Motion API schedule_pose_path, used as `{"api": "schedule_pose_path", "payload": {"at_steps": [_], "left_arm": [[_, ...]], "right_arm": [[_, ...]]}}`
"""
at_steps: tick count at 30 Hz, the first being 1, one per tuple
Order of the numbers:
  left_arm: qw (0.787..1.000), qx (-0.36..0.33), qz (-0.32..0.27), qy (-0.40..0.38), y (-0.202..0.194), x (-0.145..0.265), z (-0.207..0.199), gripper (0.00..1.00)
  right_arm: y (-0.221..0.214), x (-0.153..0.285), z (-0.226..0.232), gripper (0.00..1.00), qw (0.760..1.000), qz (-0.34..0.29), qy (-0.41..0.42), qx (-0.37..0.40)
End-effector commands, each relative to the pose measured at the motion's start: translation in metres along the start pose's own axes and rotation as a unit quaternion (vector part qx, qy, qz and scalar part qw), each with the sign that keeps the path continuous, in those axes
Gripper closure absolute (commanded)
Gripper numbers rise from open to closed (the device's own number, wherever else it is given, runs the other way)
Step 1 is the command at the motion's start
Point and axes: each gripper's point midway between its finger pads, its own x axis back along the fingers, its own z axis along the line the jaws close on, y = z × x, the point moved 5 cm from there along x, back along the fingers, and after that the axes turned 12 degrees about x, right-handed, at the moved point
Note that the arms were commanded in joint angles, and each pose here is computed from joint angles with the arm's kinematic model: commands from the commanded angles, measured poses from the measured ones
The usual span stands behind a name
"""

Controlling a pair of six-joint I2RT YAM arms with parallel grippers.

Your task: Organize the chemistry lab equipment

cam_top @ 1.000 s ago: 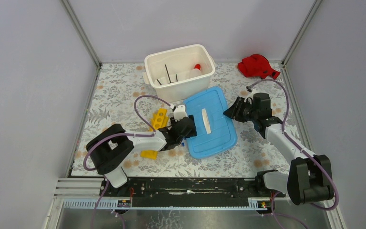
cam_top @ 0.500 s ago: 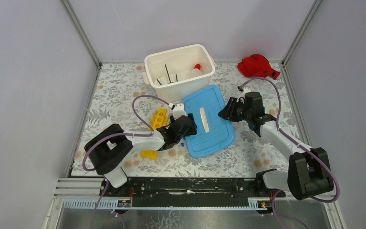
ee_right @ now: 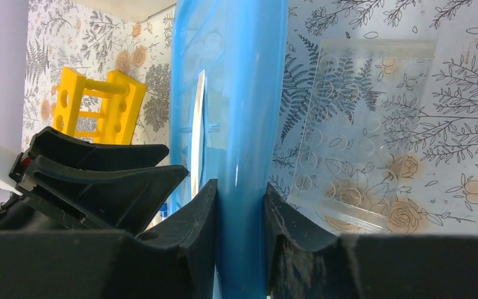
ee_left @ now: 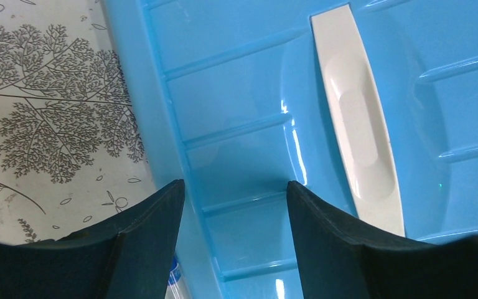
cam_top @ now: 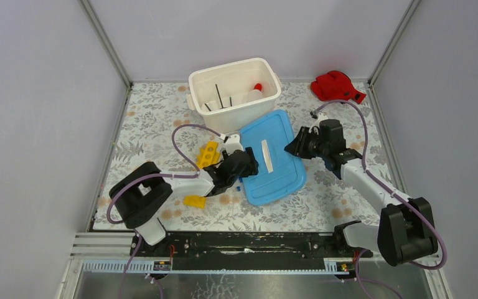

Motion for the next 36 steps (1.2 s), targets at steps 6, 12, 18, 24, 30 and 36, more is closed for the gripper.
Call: {"api": "schedule_pose_path", "payload": {"at_steps": [6,12,18,24,30,36], "left_arm": [[0.999,0.026,-0.014,-0.035,0.018,0.02,-0.017,0.3],[0.998,0.034,-0.024,-0.05,0.032,0.035,-0.029,0.3],[0.997,0.029,-0.032,-0.07,0.045,0.053,-0.049,0.29],[0.994,0.025,-0.05,-0.095,0.064,0.083,-0.073,0.28],[0.988,0.047,-0.074,-0.125,0.085,0.113,-0.086,0.27],[0.985,0.063,-0.084,-0.137,0.091,0.125,-0.086,0.27]], "right_arm": [[0.013,0.022,0.026,0.98,0.999,-0.01,0.027,0.025],[0.022,0.035,0.028,1.0,0.999,-0.032,0.013,0.024],[0.032,0.049,0.031,1.0,0.998,-0.058,-0.006,0.015],[0.047,0.079,0.034,1.0,0.994,-0.098,-0.043,0.007],[0.066,0.118,0.044,1.0,0.985,-0.159,-0.06,-0.009],[0.077,0.132,0.051,1.0,0.981,-0.184,-0.054,-0.023]]}}
